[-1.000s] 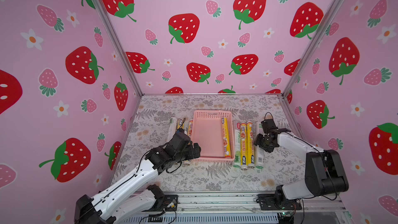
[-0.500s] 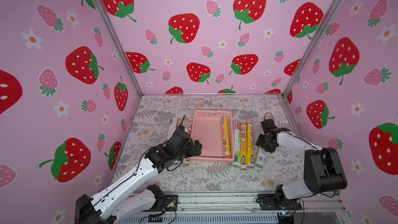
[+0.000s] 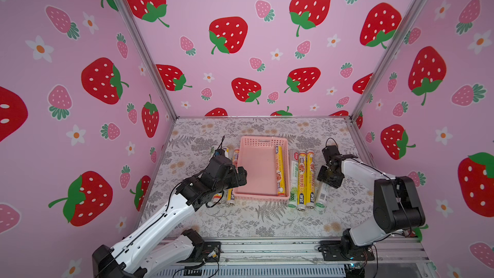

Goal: Put the plastic wrap into the basket
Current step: Pick up the plastic wrap from the center of the board, then place the plastic wrap in the basket.

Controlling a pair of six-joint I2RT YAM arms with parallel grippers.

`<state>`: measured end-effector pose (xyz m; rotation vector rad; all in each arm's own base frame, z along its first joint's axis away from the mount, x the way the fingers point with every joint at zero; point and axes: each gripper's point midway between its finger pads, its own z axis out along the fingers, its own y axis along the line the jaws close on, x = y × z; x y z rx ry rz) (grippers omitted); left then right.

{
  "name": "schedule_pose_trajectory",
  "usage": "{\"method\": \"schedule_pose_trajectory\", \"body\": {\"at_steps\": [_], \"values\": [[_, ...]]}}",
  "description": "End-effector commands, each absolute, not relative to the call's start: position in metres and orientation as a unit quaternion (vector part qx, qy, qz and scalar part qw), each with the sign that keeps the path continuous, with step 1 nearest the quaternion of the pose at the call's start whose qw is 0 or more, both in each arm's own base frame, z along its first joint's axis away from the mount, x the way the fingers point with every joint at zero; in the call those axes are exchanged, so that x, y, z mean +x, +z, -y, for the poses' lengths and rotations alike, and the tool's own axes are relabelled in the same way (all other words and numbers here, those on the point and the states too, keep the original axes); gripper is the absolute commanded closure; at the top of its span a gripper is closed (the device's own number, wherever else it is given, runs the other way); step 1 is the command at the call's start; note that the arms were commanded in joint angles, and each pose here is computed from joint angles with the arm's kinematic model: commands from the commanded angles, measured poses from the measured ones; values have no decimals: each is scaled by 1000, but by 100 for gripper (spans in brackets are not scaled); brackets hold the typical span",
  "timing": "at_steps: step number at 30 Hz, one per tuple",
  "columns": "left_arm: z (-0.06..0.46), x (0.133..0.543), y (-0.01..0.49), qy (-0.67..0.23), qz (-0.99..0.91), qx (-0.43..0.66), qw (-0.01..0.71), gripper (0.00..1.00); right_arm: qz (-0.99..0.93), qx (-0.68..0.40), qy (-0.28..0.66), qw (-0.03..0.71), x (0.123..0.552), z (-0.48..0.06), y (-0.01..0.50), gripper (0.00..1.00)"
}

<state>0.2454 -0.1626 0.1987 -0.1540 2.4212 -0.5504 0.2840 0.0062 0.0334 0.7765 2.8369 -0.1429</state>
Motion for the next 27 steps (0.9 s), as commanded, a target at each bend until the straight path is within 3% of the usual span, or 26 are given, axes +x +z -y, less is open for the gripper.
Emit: {"method": "schedule_pose_trajectory", "body": {"at_steps": [1, 7, 15, 27], "values": [[167, 245, 214, -226, -918, -49, 323, 2, -955, 265, -79, 110, 268, 9, 52, 73], [171, 245, 216, -225, -921, -41, 315, 3, -945, 270, -49, 177, 274, 8, 113, 73], [195, 253, 248, -291, -896, -30, 334, 3, -944, 236, 10, 230, 279, -27, 181, 74], [207, 262, 264, -310, -887, -13, 343, 2, -945, 124, 134, 272, 312, -184, 218, 74]]}}
